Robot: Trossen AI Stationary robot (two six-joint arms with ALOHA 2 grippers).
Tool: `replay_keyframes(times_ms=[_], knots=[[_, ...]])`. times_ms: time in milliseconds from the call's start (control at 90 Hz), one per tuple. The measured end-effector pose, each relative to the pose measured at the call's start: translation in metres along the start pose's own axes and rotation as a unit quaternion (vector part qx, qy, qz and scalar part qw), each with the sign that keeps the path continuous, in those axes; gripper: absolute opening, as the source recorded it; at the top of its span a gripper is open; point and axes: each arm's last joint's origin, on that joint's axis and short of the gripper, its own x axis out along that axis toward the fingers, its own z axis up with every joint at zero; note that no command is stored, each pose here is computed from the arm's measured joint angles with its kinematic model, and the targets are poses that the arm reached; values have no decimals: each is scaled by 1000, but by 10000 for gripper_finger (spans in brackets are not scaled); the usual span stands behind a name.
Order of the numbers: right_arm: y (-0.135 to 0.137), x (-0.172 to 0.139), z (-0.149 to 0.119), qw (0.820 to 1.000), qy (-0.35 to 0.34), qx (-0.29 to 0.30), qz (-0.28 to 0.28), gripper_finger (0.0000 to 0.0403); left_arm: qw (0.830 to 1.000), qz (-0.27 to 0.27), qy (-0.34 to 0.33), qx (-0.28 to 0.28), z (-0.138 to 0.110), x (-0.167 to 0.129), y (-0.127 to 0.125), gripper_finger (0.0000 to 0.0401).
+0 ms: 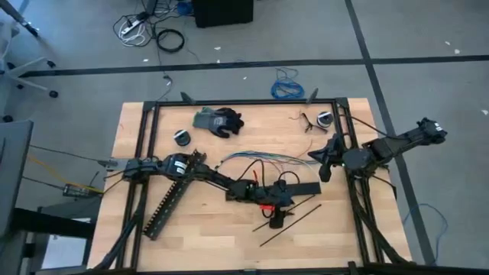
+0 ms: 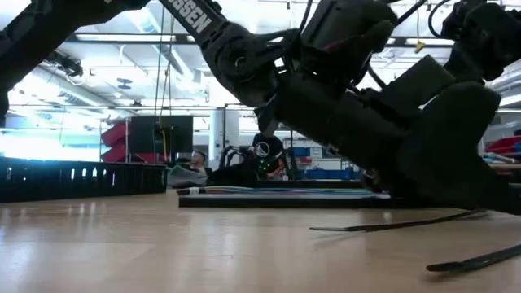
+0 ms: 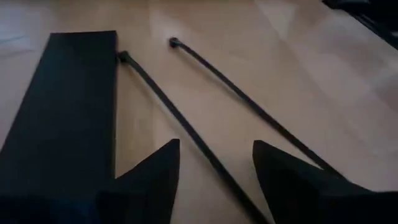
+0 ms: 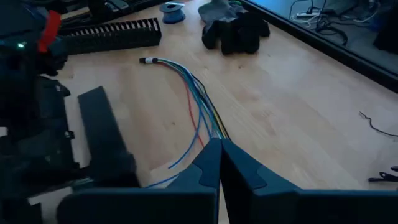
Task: Ziptie cables
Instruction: Wrap the black zip tie on the cable wires
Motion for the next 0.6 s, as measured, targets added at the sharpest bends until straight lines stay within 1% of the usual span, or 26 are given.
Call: replay_keyframes(times_ms=[144,233,356,478,522,600], knots=[[0,0,0,1000,0,0,0,4,1000,23,1,1,-1,0,0,167],[0,0,0,1000,-1,1,0,4,999,37,1,4,-1,0,0,147],[0,0,0,1000,-1,1,1,4,999,48,0,4,-2,0,2,96],[0,0,0,1000,-1,1,1,4,999,50,-3,13,-1,0,2,22],[0,0,0,1000,-1,1,1,4,999,50,-9,17,0,1,2,10],[0,0,0,1000,-1,1,1,4,998,49,-16,20,1,1,1,4]])
